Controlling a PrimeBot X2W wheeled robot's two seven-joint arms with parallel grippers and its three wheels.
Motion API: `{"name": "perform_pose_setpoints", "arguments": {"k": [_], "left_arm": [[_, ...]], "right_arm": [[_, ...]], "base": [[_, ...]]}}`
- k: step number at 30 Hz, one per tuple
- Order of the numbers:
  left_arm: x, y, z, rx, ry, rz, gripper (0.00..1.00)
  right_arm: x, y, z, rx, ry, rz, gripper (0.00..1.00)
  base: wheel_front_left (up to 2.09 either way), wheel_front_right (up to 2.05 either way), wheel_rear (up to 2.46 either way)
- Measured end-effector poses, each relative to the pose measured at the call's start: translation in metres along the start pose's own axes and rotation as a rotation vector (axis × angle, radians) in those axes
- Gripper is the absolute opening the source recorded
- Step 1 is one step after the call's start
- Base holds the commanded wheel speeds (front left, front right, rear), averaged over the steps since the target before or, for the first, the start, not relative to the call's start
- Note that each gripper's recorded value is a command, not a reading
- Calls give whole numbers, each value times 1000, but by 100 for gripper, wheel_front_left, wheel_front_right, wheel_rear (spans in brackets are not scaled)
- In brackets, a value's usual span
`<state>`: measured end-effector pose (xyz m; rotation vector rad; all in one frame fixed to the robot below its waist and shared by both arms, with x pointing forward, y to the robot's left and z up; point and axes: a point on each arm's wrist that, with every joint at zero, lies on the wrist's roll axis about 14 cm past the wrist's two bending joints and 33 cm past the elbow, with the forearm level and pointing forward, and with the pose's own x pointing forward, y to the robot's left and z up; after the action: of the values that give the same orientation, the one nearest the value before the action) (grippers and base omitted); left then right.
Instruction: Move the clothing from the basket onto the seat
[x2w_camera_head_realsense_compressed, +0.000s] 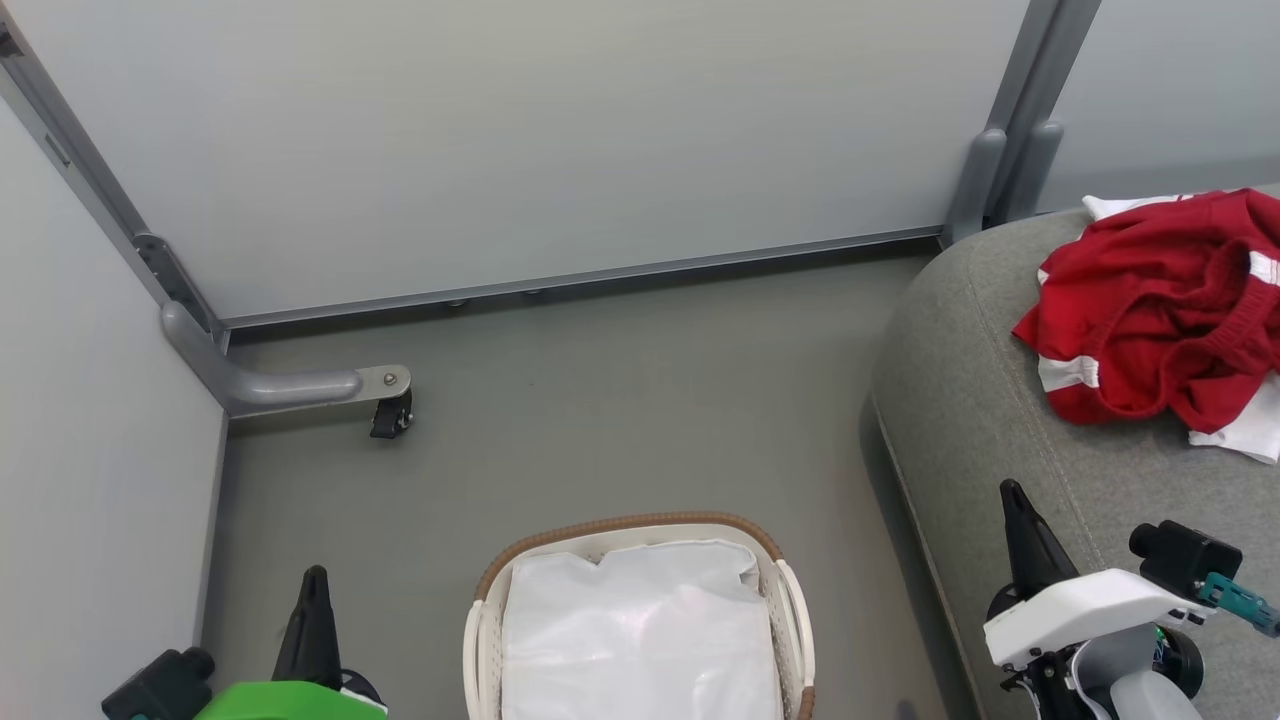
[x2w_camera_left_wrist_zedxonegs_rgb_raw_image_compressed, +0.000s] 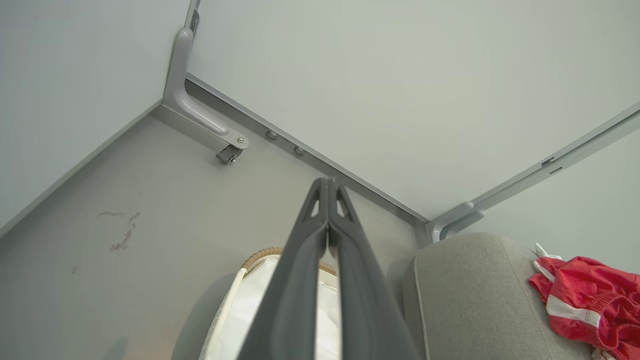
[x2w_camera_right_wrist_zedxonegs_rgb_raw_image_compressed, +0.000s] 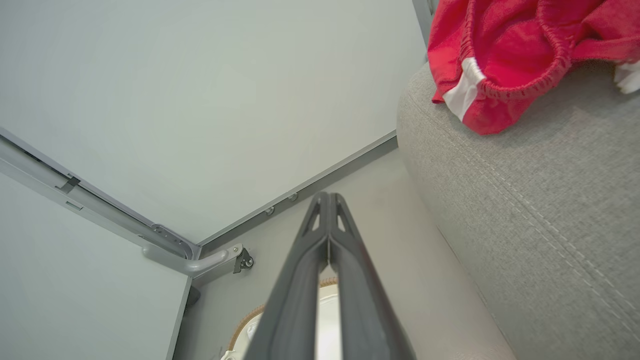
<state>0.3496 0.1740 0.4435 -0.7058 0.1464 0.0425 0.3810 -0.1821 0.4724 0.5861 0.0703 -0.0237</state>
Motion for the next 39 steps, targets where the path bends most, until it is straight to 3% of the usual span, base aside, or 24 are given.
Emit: {"name": "perform_pose_setpoints", "arguments": {"k": [39], "left_arm": [[16, -6, 30, -440, -39, -11, 0]], "right_arm": [[2, -5, 14, 504, -9, -24, 0]], "base": [[0, 0, 0]]}}
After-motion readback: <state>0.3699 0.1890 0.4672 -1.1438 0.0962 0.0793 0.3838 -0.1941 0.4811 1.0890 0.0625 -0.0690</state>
